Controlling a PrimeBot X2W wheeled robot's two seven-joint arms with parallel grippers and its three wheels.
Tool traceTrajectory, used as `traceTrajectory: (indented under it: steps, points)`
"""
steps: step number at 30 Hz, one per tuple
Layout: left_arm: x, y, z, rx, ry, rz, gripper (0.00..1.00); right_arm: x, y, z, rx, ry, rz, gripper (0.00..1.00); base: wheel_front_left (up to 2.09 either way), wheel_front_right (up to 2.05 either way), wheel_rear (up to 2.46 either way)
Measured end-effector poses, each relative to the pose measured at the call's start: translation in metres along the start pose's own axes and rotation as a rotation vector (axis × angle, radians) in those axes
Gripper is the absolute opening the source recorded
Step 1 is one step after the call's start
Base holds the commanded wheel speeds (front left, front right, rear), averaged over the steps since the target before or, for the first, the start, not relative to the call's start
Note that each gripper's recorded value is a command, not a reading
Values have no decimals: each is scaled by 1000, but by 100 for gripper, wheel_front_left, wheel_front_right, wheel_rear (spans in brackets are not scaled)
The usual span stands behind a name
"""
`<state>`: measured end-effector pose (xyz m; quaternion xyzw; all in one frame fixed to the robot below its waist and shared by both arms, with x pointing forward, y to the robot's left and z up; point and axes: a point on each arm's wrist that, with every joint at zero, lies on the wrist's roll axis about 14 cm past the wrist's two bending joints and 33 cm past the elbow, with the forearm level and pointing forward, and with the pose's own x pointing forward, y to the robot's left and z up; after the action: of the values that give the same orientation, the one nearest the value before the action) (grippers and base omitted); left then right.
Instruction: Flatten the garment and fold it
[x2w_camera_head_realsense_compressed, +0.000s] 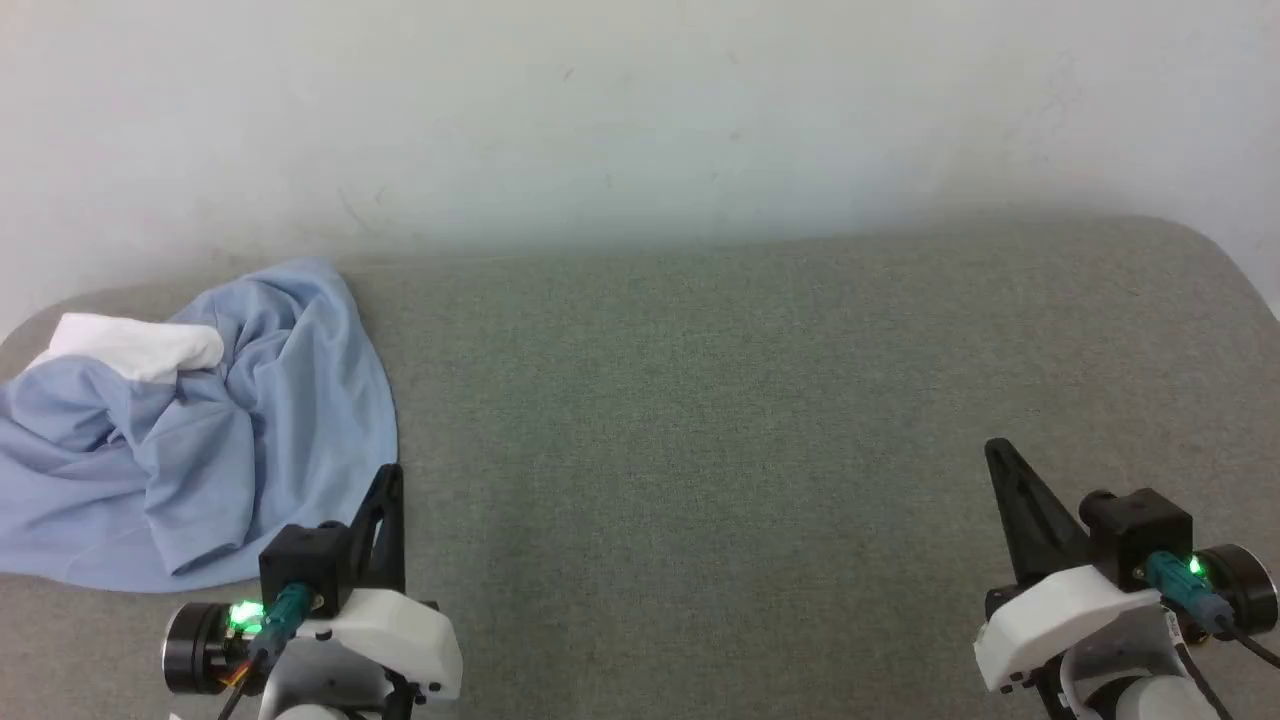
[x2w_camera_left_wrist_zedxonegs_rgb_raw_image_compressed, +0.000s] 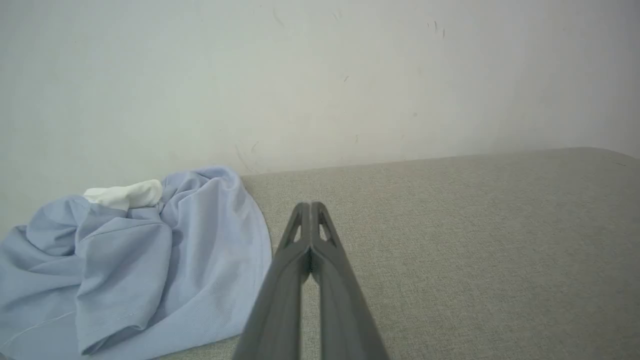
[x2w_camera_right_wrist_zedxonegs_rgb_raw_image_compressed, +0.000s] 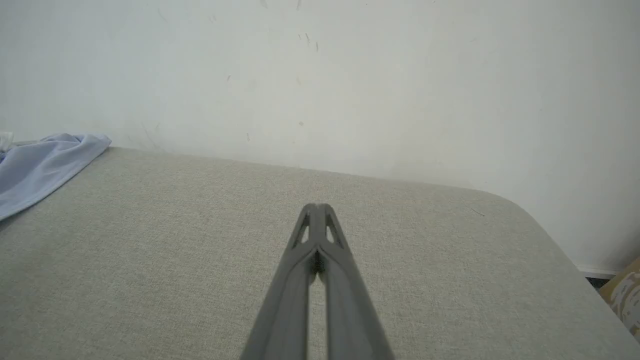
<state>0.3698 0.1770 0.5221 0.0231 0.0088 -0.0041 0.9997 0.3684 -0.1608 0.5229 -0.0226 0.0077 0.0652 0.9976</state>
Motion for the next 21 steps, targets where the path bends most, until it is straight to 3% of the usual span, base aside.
traceTrajectory:
  steps: [21]
  points:
    - [0,0,0,0,0,0,0,0,0,0,0,0,0,0,0,0,0]
